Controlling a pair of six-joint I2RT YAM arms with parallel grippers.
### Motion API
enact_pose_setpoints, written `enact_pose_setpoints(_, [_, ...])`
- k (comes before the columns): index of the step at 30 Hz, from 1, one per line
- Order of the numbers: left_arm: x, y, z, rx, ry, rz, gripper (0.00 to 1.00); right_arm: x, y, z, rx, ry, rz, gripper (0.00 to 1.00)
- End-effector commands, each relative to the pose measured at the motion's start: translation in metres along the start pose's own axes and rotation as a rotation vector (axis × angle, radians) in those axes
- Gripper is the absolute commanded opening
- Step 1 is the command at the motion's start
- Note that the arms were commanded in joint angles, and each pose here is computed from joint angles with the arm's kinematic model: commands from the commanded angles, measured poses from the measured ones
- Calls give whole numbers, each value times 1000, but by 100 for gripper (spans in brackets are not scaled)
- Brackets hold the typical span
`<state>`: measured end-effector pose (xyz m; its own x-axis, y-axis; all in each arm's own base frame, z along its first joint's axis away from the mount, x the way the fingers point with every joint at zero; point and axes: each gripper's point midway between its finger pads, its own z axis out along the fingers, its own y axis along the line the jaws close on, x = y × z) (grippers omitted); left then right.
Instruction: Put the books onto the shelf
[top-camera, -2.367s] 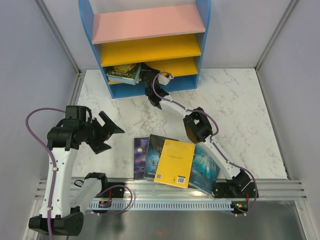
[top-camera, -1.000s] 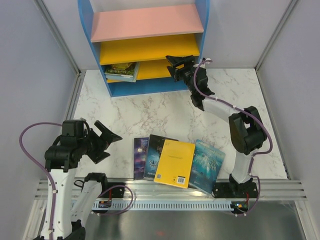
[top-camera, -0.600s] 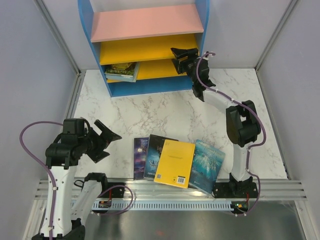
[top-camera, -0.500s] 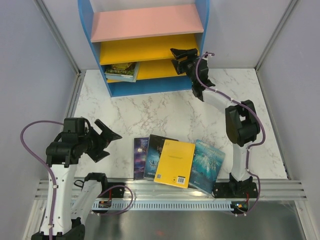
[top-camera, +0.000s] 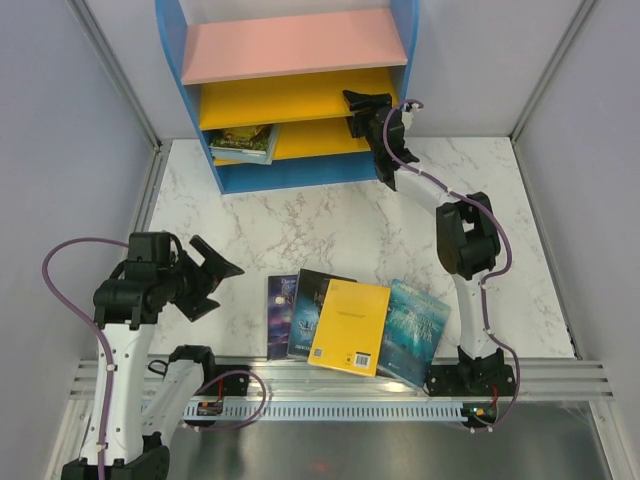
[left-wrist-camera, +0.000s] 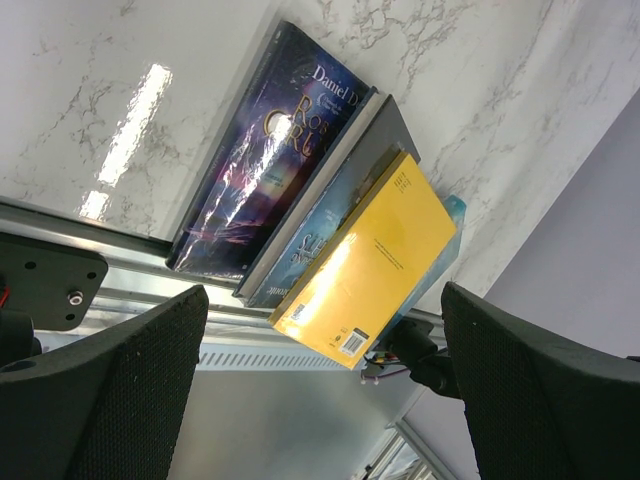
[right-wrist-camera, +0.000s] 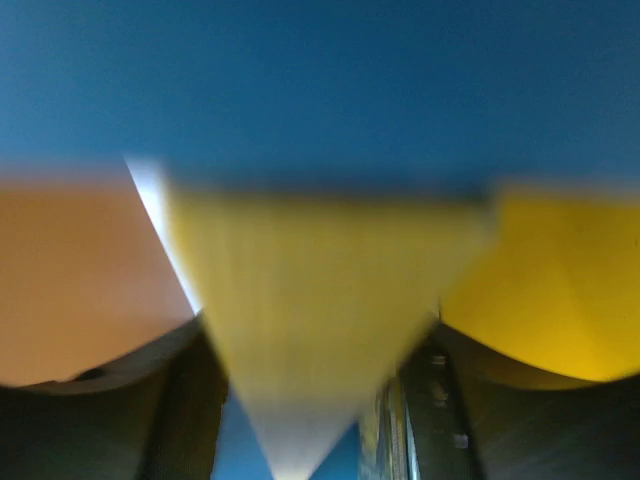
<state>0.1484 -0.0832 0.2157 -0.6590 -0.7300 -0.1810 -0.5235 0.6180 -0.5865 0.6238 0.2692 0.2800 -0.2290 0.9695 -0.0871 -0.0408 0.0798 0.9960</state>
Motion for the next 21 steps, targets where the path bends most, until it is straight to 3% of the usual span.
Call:
enact_pose_setpoints(1, [-9, -5, -3, 10, -41, 25, 100, -4, 19, 13, -26, -63, 23, 61])
enact_pose_setpoints(3, [-9, -5, -4, 9, -44, 29, 100, -6, 19, 15, -23, -72, 31, 51])
enact_pose_setpoints(4, [-10, -5, -4, 9, -46, 32, 100, -6, 19, 14, -20, -75, 30, 33])
enact_pose_setpoints(8, [-11, -4, -5, 4, -50, 42, 100, -10, 24, 2, -9, -83, 11, 0])
enact_pose_setpoints(14, [-15, -8, -4, 2, -50, 51, 100, -16, 16, -31, 82, -73, -62, 0])
enact_pose_setpoints(21, [-15, -12, 1, 19, -35, 52, 100, -56, 24, -116, 232, -183, -169, 0])
